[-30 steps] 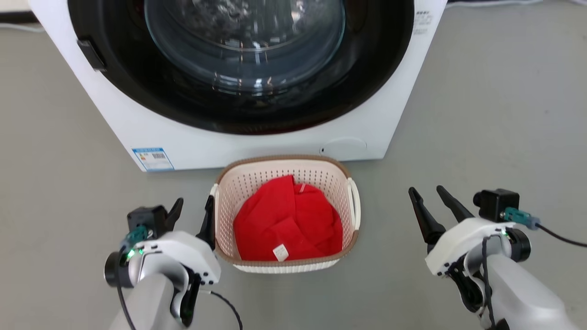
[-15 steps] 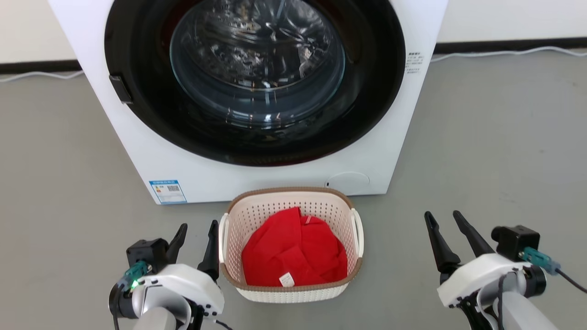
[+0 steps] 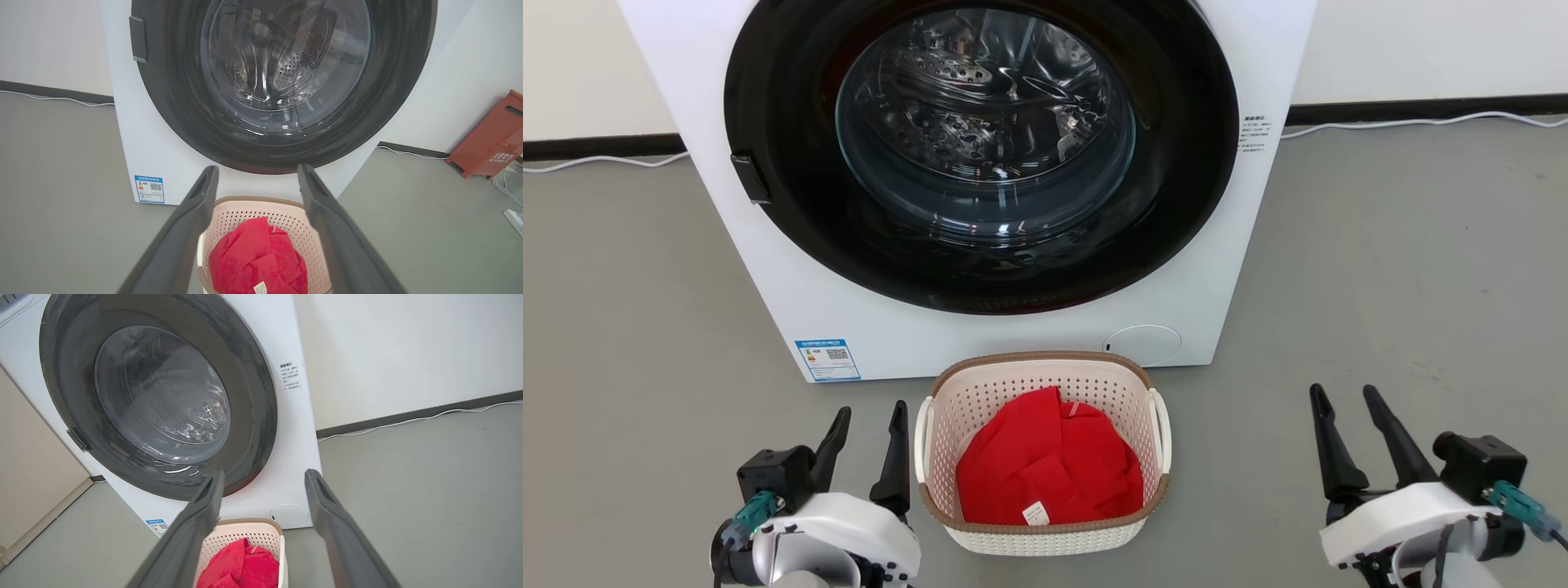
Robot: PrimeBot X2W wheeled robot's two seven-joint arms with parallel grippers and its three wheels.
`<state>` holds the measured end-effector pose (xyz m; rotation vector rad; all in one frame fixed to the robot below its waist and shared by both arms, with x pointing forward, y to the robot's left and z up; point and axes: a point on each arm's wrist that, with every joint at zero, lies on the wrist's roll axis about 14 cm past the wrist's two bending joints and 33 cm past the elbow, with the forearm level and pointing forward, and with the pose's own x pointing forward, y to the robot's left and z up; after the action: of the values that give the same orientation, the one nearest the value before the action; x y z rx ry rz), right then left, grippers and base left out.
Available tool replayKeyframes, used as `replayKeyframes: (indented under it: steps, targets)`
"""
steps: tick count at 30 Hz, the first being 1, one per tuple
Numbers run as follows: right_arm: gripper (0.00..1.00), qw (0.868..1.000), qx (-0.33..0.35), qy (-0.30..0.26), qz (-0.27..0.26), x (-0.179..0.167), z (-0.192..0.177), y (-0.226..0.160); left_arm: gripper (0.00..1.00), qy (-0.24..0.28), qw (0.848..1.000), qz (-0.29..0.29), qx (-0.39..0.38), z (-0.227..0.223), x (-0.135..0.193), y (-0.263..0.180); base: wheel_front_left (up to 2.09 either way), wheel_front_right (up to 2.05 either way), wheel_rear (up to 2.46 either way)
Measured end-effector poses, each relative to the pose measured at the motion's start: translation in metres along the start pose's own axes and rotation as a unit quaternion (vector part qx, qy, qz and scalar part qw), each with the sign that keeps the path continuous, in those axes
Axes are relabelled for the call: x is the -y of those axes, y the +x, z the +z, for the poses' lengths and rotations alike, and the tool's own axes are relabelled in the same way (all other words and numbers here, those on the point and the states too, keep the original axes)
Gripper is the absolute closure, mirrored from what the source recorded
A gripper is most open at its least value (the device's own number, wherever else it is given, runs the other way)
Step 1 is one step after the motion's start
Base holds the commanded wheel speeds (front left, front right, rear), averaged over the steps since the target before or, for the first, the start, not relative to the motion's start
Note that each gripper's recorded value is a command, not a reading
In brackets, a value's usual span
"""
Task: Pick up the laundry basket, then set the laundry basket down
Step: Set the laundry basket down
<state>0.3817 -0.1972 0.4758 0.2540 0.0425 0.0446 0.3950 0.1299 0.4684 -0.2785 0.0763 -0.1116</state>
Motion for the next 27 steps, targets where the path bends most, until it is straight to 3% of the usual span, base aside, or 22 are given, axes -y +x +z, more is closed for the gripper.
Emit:
replayKeyframes:
  steps: [14,27]
  targets:
    - [0.00,0.998,0.052,-0.024,-0.010,0.003,0.029,-0.009,0.00,-0.004,1.000,0.002,0.019,0.009,0.000,-0.010,0.00,0.00,0.00]
    - [0.00,0.998,0.059,-0.037,-0.006,-0.001,0.033,-0.009,0.00,-0.008,0.999,-0.002,0.038,0.020,0.003,-0.008,0.00,0.00,0.00]
